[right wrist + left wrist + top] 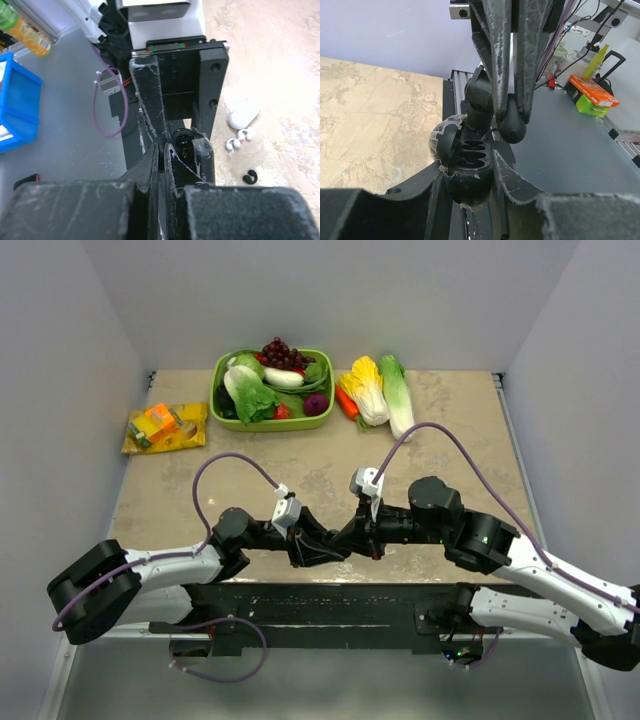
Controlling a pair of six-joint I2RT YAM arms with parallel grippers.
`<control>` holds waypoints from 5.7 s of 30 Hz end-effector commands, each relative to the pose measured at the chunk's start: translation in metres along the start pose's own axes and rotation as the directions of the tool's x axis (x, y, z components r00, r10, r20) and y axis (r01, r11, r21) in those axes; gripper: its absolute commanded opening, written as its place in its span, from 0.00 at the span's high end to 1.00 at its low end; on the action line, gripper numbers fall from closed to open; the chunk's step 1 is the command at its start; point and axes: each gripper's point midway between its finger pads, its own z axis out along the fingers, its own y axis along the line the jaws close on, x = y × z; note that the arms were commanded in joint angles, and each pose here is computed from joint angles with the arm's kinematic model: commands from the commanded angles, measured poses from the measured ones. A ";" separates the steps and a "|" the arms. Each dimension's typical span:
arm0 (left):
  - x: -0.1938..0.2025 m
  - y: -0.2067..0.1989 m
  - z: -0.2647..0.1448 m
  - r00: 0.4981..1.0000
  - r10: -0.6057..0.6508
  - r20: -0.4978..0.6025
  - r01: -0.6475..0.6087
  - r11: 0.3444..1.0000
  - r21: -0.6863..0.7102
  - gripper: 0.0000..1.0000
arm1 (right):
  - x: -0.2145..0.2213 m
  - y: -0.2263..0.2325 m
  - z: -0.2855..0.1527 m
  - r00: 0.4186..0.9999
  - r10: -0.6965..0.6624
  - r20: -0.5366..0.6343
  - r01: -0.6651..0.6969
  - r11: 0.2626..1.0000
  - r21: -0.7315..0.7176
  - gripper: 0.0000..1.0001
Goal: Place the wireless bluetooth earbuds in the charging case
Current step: Place the earbud in the charging case, then adjust the charging case, then adjust the earbud at the center of the board.
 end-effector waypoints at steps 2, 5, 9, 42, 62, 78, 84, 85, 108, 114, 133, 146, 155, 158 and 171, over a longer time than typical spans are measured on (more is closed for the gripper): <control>-0.025 -0.005 0.009 0.995 0.077 0.059 -0.079 0.996 0.028 1.00 | -0.002 -0.007 0.003 1.000 -0.020 0.018 0.019 0.999 0.039 1.00; -0.027 -0.006 0.010 0.995 0.081 0.062 -0.083 0.996 0.029 1.00 | 0.001 -0.011 0.005 1.000 -0.014 0.011 0.013 0.998 0.059 1.00; -0.029 -0.007 0.010 0.994 0.088 0.069 -0.090 0.996 0.026 1.00 | 0.001 -0.016 0.004 1.000 -0.010 0.013 0.009 0.996 0.090 1.00; -0.043 -0.011 0.016 0.987 0.101 0.125 -0.109 0.993 0.052 1.00 | 0.009 -0.025 0.013 1.000 -0.017 -0.009 0.019 0.986 0.163 0.87; -0.033 -0.006 0.014 0.988 0.084 0.133 -0.091 0.995 0.043 1.00 | -0.081 -0.018 -0.042 0.962 -0.016 0.271 -0.058 0.963 0.262 0.42; -0.034 -0.003 -0.023 0.974 0.113 0.196 -0.084 0.985 -0.150 1.00 | 0.058 -0.112 -0.010 0.971 0.207 0.123 -0.237 0.739 0.631 0.41; -0.028 0.010 -0.040 0.973 0.116 0.202 -0.059 0.961 -0.269 1.00 | 0.005 -0.072 -0.025 0.930 0.142 0.339 -0.280 0.872 0.401 0.63; -0.031 0.010 -0.042 0.970 0.125 0.211 -0.063 0.958 -0.279 1.00 | 0.001 -0.071 -0.026 0.934 0.133 0.331 -0.267 0.876 0.401 0.67; -0.029 0.014 -0.042 0.965 0.128 0.230 -0.058 0.956 -0.286 1.00 | -0.003 -0.032 0.014 0.982 0.125 0.143 -0.153 0.966 0.208 1.00; -0.026 0.004 -0.040 0.966 0.133 0.222 -0.080 0.970 -0.230 1.00 | 0.002 -0.039 0.018 0.983 0.133 0.128 -0.160 0.958 0.239 1.00; -0.023 0.003 -0.040 0.968 0.137 0.209 -0.085 0.967 -0.240 1.00 | -0.013 -0.034 0.001 0.975 0.112 0.194 -0.156 0.960 0.234 0.87; -0.026 0.011 -0.047 0.964 0.133 0.232 -0.058 0.951 -0.302 1.00 | 0.060 -0.089 -0.010 0.954 0.248 0.168 -0.299 0.810 0.505 0.53; -0.022 0.012 -0.060 0.963 0.152 0.222 -0.067 0.935 -0.347 1.00 | 0.131 -0.125 0.046 0.914 0.381 0.138 -0.386 0.716 0.581 0.67; -0.021 0.012 -0.062 0.962 0.157 0.222 -0.070 0.933 -0.352 1.00 | 0.147 -0.144 0.052 0.919 0.385 0.091 -0.350 0.686 0.638 0.67; -0.012 0.010 -0.065 0.966 0.139 0.218 -0.057 0.936 -0.347 1.00 | 0.186 -0.174 0.062 0.895 0.446 -0.011 -0.326 0.671 0.666 0.87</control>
